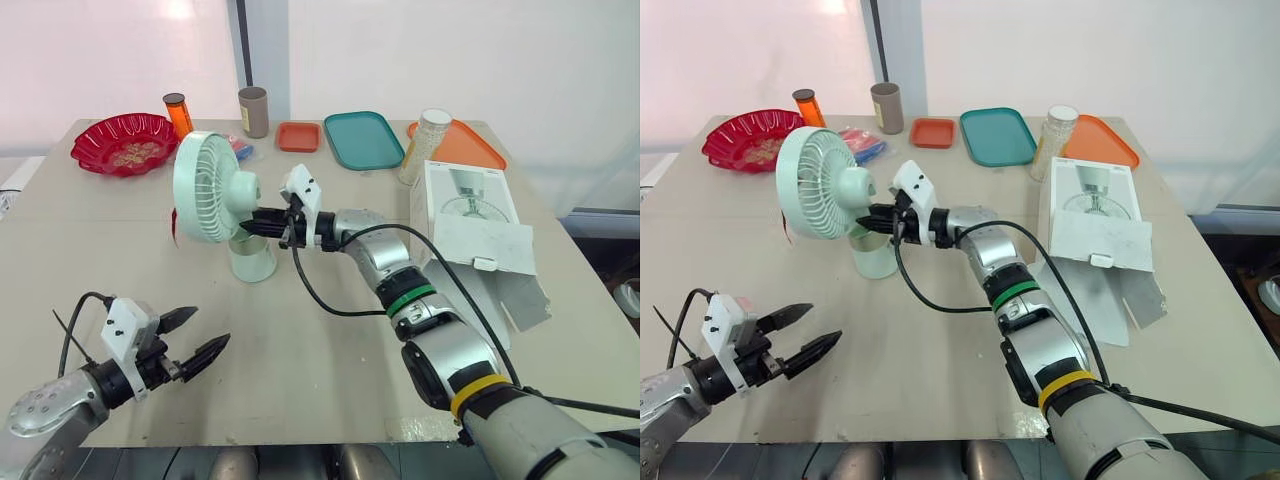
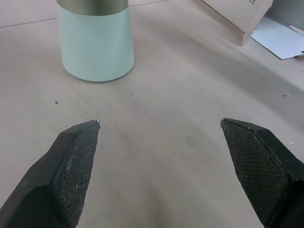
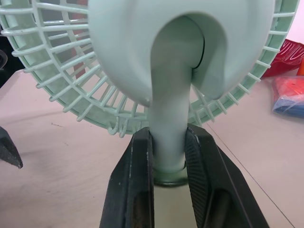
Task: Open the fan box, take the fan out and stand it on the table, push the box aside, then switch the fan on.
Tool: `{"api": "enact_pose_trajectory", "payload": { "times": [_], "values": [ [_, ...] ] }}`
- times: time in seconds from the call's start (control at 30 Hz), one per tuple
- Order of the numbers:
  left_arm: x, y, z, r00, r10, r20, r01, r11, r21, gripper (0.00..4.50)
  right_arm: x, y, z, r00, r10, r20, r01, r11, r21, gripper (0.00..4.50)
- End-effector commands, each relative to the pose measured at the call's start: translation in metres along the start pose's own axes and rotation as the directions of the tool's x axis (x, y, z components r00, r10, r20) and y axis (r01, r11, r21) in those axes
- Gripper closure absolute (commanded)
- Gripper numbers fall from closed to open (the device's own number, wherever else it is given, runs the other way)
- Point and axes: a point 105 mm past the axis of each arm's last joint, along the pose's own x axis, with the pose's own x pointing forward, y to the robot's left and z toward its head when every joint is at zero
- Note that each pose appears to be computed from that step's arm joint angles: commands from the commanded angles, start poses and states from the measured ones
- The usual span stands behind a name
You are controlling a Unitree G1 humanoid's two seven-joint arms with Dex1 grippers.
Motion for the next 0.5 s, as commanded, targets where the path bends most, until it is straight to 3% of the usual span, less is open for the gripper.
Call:
{"api": "enact_pose_trajectory", "payload": {
  "times": [0.03,0.07,0.2,0.5],
  "values": [
    [0.001,-0.003,0.007,1.000,-0.008,0.028,0.008,0.999,0.031,0.00,-0.001,-0.005,0.006,1.000,-0.016,0.011,0.016,1.000,-0.017,2.39],
    [0.001,-0.002,0.007,1.000,-0.008,0.029,0.007,0.999,0.031,0.00,-0.001,-0.005,0.006,1.000,-0.015,0.012,0.015,1.000,-0.014,1.77],
    [0.002,-0.001,0.006,1.000,0.001,0.029,-0.002,0.999,0.040,0.00,-0.004,-0.001,0.004,1.000,0.013,0.008,-0.013,1.000,-0.020,0.13],
    [-0.002,0.019,0.012,0.995,0.073,0.064,-0.079,0.993,0.087,0.00,-0.027,0.008,0.003,0.997,0.075,-0.001,-0.075,0.996,-0.053,0.05]
  ]
}}
